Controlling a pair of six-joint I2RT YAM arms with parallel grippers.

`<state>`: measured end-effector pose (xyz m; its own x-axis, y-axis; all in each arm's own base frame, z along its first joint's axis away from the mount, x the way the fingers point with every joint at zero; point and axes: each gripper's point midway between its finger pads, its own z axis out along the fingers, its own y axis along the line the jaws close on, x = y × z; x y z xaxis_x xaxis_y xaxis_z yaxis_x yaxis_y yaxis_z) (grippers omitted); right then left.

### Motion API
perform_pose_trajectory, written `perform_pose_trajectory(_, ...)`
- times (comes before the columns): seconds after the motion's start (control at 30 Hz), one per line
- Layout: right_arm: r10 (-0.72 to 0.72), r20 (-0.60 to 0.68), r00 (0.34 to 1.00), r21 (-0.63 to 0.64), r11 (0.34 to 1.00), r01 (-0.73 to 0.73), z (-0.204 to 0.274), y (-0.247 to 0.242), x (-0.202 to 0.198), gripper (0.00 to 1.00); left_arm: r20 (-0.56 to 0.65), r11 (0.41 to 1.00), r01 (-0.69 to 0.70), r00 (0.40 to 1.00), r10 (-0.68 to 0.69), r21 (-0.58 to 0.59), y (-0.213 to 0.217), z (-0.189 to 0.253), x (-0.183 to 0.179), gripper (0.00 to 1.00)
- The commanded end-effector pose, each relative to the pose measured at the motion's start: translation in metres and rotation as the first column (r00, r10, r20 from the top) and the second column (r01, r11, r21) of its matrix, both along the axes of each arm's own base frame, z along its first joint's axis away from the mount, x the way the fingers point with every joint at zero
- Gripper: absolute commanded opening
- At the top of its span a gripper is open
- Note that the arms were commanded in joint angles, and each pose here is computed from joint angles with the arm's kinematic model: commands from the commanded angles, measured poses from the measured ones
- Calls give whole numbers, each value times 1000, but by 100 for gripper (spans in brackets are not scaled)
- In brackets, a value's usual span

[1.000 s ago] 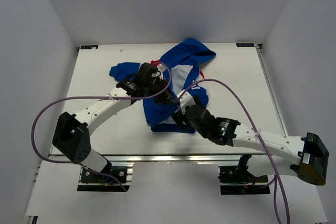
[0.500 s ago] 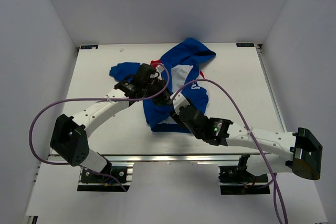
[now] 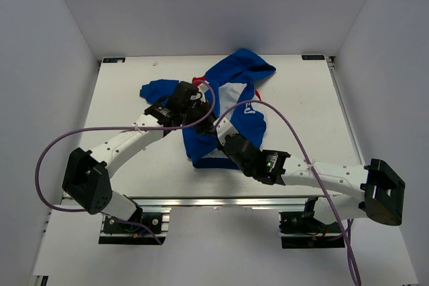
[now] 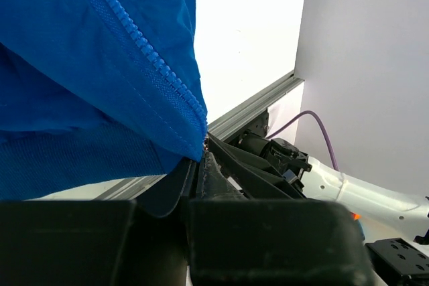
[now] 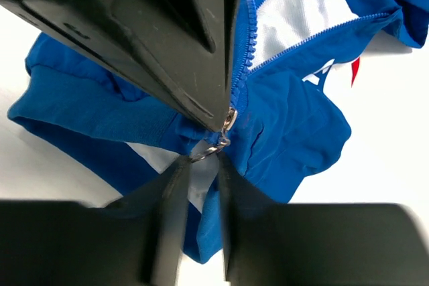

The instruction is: Zip up the jacket

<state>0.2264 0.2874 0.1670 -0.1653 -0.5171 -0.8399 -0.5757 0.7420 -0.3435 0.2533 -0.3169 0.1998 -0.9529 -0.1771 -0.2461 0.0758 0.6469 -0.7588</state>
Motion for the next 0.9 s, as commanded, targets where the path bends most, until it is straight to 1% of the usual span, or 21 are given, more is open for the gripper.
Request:
perform_pose_trajectory(0.0, -33, 55, 998, 88, 996, 28, 32, 10, 8, 25, 48, 998, 18, 999, -15, -56, 2, 24, -7, 0)
perform_pose_trajectory(0.17, -31, 57, 998, 122, 992, 24, 40, 9, 6, 15, 59, 998, 20, 998, -17, -51, 4, 24, -8, 0)
perform_pose_trajectory(0.3, 3, 47, 999, 148, 989, -9, 43, 11, 1, 0, 70, 999, 25, 997, -22, -45, 5, 24, -8, 0)
perform_pose_trajectory(0.43, 41, 37, 998, 163, 986, -46, 49, 15, -4, 0, 83, 999, 28, 996, -26, -18, 8, 20, -7, 0)
perform_pose_trajectory(0.47, 54, 21, 998, 141, 988, -56, 44, 14, -7, 0, 89, 999, 32, 996, -31, -15, 8, 19, -7, 0)
perform_pose_trajectory(0.57, 105, -13, 994, 135, 985, -103, 44, 19, -15, 0, 108, 998, 70, 992, -70, 1, 6, 17, -7, 0)
perform_pose_trajectory(0.6, 119, -28, 992, 133, 984, -115, 42, 20, -17, 0, 86, 997, 75, 993, -77, 23, 8, 9, -8, 0)
perform_pose_trajectory(0.73, 175, -79, 981, 110, 980, -165, 36, 24, -27, 0, 91, 993, 98, 991, -103, 62, 11, -3, -9, 0)
perform_pose_trajectory(0.8, 184, -95, 978, 102, 979, -175, 34, 25, -29, 0, 98, 991, 117, 988, -122, 59, 10, -4, -12, 0)
perform_pose_trajectory(0.87, 163, -101, 982, 85, 984, -154, 30, 22, -26, 0, 116, 988, 135, 983, -142, 71, 12, -5, -13, 0)
